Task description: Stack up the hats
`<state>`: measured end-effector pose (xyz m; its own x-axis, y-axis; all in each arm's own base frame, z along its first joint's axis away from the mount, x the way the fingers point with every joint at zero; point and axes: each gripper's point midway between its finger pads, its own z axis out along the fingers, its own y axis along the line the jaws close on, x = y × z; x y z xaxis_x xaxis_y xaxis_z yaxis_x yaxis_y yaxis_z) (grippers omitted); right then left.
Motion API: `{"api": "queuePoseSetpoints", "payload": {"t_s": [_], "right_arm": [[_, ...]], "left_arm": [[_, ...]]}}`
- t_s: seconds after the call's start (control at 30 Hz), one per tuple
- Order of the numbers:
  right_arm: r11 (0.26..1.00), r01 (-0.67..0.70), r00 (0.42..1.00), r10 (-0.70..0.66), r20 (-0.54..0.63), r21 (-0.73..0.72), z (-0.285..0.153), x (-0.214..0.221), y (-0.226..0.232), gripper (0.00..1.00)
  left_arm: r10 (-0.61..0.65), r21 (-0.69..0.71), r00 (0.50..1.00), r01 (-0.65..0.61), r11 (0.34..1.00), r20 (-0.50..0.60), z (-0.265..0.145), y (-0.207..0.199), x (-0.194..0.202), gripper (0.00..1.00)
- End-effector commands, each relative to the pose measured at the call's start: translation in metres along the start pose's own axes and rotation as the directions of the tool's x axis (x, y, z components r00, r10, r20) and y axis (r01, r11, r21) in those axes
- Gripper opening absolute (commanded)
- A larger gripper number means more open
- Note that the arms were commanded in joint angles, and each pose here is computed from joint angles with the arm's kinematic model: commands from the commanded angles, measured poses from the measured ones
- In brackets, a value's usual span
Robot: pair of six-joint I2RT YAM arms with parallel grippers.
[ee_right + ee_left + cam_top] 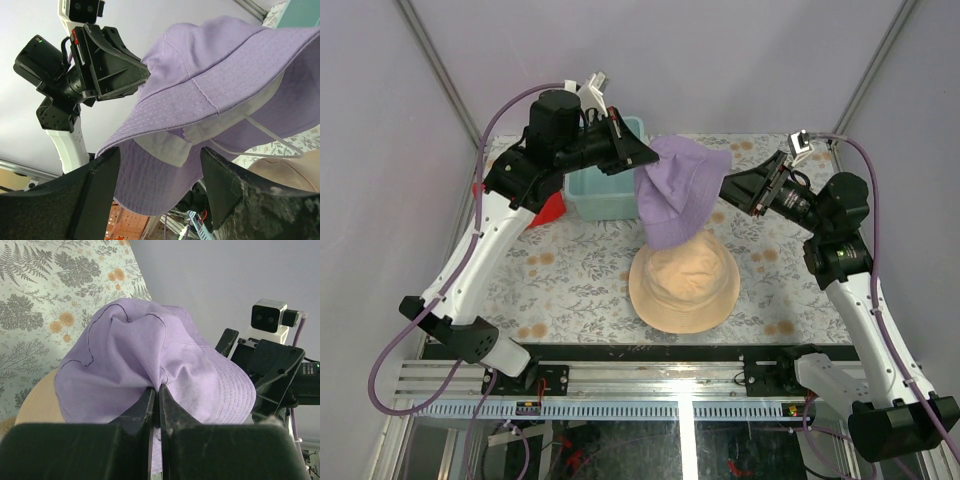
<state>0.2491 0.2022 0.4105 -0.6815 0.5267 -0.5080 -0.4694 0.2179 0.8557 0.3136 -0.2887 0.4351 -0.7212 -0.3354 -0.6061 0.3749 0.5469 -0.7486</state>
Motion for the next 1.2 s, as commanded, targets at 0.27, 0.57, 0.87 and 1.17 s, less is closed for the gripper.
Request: {"api": "queuePoseSetpoints", "payload": {"t_s": [0.27, 0.57, 0.87, 1.17], "right_arm": [[0.999, -0.027, 0.997, 0.029, -0.071, 0.026, -0.023, 0.043, -0.008, 0.72], [0.994, -0.073, 0.99, 0.082, -0.118, 0.078, -0.03, 0.071, -0.037, 0.72], [0.984, -0.061, 0.983, 0.088, -0.159, 0.167, -0.046, 0.092, -0.057, 0.72], [0.96, -0.033, 0.982, 0.082, -0.168, 0.277, -0.069, 0.113, -0.079, 0.72]], "left_arm": [[0.101, -0.046, 0.994, -0.103, 0.994, -0.041, -0.024, -0.006, 0.027, 0.0], [0.153, -0.107, 0.984, -0.162, 0.981, -0.086, -0.028, 0.002, 0.045, 0.0], [0.145, -0.157, 0.971, -0.177, 0.972, -0.192, -0.026, 0.032, 0.087, 0.0], [0.159, -0.059, 0.931, -0.188, 0.98, -0.33, -0.005, 0.016, 0.147, 0.0]]}}
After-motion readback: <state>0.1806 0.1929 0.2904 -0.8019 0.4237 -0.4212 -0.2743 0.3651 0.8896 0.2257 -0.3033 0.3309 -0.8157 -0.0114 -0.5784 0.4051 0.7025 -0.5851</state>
